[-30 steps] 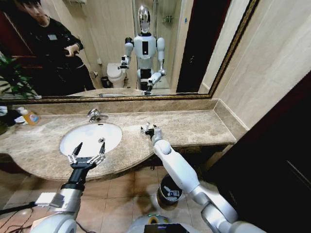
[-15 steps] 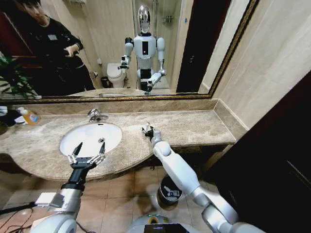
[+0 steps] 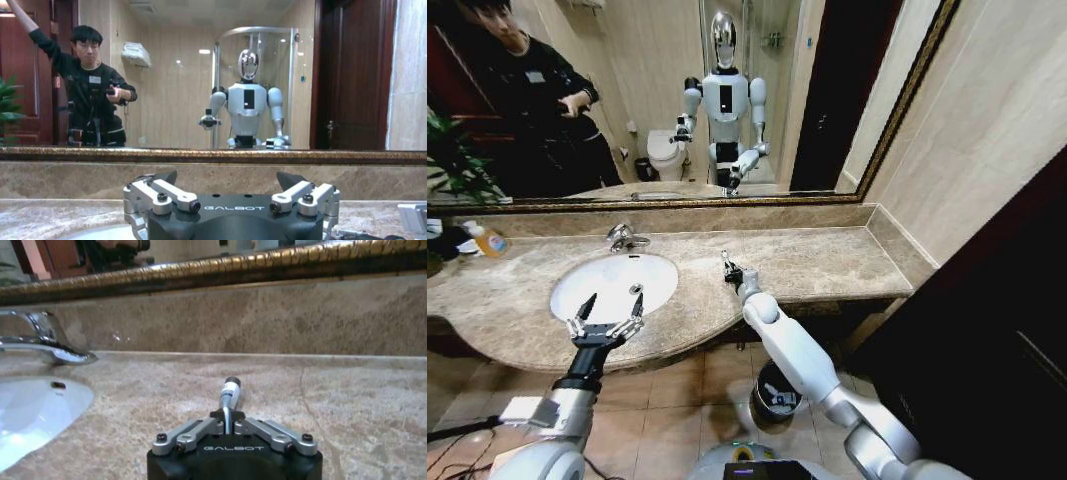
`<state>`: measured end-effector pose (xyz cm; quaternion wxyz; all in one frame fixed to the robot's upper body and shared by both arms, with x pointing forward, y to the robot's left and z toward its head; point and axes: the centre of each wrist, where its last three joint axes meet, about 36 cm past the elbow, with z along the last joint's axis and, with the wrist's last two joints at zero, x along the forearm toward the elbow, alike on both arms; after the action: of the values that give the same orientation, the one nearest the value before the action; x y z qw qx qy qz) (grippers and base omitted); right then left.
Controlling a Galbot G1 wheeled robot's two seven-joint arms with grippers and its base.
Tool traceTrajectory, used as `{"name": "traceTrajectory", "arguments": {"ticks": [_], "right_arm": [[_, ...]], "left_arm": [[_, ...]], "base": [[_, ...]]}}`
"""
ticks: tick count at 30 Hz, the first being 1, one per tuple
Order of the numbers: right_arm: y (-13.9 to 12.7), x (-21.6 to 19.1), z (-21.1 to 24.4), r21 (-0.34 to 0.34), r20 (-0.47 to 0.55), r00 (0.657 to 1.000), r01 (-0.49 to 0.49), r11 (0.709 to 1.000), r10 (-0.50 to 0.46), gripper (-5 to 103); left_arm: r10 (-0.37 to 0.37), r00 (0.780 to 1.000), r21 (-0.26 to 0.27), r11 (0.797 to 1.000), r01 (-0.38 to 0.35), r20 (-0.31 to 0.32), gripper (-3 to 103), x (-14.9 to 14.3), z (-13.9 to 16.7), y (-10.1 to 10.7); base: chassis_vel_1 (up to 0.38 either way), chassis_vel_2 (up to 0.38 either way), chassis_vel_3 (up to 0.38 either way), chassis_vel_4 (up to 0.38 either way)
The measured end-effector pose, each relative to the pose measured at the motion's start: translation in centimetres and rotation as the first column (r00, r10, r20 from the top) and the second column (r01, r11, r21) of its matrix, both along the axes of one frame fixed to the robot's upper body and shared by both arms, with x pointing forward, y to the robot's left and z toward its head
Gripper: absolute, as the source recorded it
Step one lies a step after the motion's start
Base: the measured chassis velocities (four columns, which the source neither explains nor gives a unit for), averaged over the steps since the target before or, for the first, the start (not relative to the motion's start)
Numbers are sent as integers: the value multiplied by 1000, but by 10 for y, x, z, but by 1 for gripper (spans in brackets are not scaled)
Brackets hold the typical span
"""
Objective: Pick up the trash from the sink and place it in the trash bin.
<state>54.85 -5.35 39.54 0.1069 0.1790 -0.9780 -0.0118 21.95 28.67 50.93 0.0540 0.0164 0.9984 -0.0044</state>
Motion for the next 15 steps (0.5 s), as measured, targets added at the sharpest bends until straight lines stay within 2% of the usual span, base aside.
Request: {"name": "traceTrajectory", "arguments": {"ticks": [7,11,13,15], "right_arm": [[-7,-13,13,14,40,999,-13,1000,12,1],[-18,-26,19,21,59,998,-17,1000,16,1],[-35,-41,16,-3,72,997,-26,1000,27,1],[-38,-44,15,-6,74,997,-31,1000,31,1]], "left_arm": [[0,1000,0,1000,0,0,100,0,0,0],[0,1000,0,1000,0,0,100,0,0,0],[0,1000,0,1000,0,0,100,0,0,0],[0,1000,0,1000,0,0,100,0,0,0]], "base": [[0,0,0,0],[0,0,0,0],[0,0,0,0],[0,0,0,0]]}}
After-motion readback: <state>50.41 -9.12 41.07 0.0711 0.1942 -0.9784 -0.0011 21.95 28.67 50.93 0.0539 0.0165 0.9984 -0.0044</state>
